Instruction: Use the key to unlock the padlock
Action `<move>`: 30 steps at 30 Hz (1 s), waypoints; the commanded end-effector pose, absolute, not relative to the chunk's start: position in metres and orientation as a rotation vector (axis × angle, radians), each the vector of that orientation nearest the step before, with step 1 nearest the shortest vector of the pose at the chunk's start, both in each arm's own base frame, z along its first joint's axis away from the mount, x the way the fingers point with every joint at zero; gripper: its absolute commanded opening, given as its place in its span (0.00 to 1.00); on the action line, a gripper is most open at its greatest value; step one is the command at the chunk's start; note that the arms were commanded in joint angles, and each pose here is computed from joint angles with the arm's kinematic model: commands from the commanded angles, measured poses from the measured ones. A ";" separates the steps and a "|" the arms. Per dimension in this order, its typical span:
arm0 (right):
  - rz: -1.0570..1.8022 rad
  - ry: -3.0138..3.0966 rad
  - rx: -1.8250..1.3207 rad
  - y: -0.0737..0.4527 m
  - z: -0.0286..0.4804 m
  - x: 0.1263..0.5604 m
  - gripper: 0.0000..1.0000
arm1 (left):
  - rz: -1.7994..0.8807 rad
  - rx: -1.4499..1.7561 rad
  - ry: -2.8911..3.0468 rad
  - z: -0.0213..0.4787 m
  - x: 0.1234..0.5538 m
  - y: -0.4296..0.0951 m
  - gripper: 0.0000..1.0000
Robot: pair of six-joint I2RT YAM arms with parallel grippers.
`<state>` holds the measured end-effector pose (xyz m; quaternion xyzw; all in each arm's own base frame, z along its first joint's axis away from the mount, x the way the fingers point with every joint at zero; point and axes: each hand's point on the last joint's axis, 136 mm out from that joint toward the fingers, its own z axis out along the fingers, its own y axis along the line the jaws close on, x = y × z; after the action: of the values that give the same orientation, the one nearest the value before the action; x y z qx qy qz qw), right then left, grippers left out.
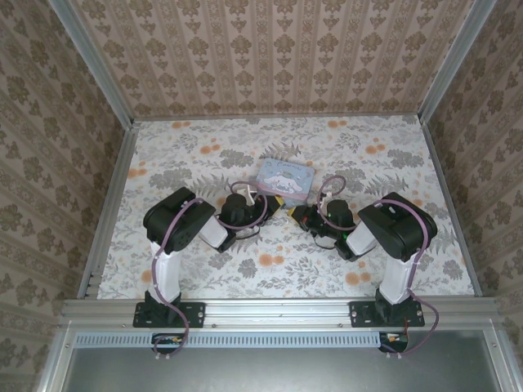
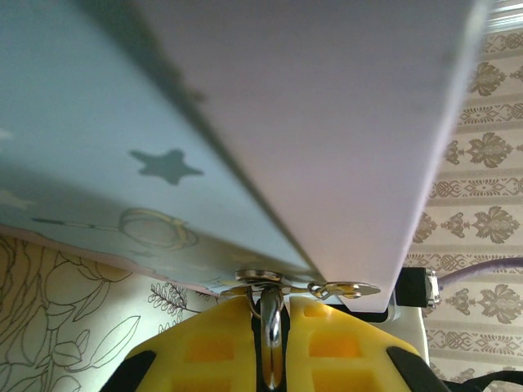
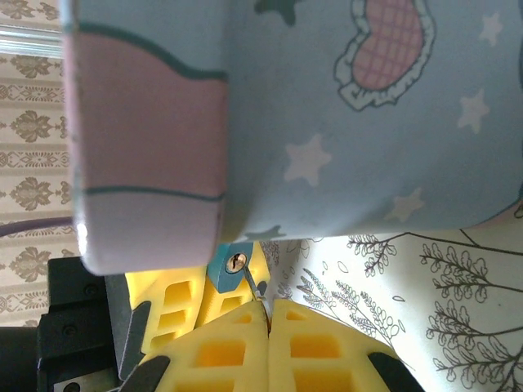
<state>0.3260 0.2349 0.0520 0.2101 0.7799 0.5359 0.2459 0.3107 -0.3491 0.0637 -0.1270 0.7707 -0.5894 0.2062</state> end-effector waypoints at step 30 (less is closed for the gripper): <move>1.520 1.978 0.604 0.234 0.081 0.350 0.00 | -1.853 -0.393 2.043 0.115 0.301 -0.388 0.00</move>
<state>0.3392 0.2291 0.0631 0.2331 0.7598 0.5476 0.2617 0.3204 -0.3573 0.0722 -0.1812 0.7540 -0.5975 0.2040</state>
